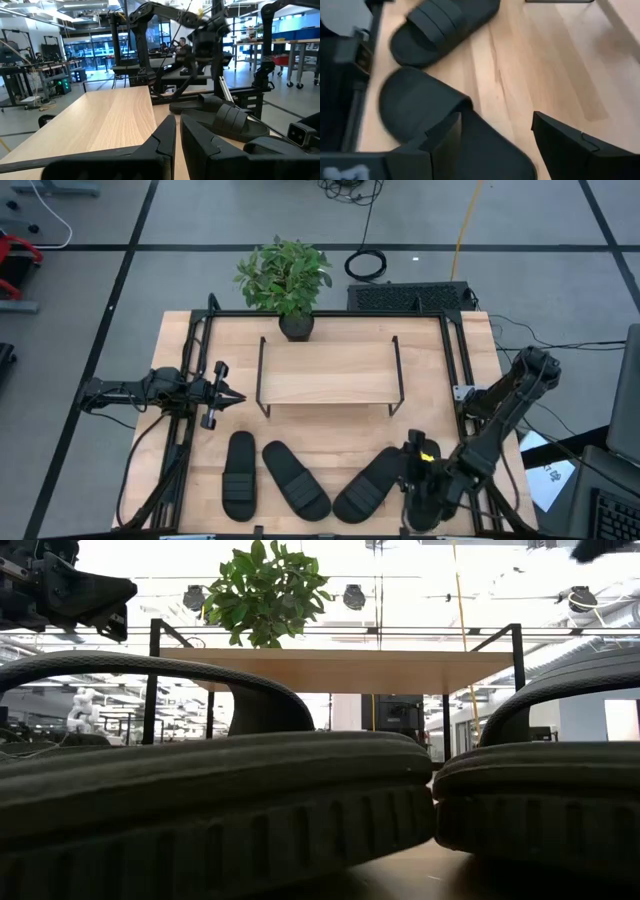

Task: Pick and place slides into the shelf
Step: Put the middle right black slide on the shelf

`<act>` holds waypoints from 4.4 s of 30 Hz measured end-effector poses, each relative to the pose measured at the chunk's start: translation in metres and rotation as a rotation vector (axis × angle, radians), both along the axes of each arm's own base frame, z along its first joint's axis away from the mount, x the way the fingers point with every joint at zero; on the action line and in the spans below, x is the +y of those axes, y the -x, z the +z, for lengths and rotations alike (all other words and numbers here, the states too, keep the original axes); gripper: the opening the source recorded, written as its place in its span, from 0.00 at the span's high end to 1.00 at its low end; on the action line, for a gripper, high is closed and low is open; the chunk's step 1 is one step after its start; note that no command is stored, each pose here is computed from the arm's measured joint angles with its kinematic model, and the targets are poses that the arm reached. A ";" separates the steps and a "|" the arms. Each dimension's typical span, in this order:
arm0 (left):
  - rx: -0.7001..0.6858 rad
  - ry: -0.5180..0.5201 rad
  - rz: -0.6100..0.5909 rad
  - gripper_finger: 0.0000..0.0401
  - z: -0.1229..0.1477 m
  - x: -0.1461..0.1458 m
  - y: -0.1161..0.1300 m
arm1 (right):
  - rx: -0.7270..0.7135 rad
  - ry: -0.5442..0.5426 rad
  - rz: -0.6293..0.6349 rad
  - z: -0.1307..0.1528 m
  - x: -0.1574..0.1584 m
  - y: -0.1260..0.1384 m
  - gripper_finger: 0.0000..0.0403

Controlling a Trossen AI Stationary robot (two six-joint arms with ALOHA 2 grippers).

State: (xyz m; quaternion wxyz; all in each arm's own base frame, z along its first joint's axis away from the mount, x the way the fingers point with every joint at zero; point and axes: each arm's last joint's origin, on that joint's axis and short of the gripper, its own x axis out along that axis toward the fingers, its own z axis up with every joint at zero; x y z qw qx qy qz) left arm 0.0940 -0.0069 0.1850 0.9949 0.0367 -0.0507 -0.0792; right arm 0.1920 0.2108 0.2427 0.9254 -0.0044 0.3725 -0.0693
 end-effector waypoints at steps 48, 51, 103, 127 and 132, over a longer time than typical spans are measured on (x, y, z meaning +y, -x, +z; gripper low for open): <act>0.027 0.001 0.000 0.92 -0.003 0.000 0.000 | 0.011 -0.511 -0.014 -0.084 -0.025 -0.001 0.33; 0.027 0.002 0.000 0.92 -0.003 0.000 0.000 | 0.011 -0.518 -0.009 -0.092 -0.021 -0.005 0.31; 0.035 0.002 0.000 0.92 -0.003 0.000 0.000 | -0.035 -0.645 -0.002 -0.087 -0.012 -0.008 0.31; 0.036 0.002 0.000 0.92 -0.003 0.000 0.000 | -0.063 -0.581 0.046 -0.099 -0.006 -0.013 0.31; 0.035 0.002 0.000 0.92 -0.003 0.000 0.000 | -0.073 -0.590 0.056 -0.106 -0.002 -0.016 0.31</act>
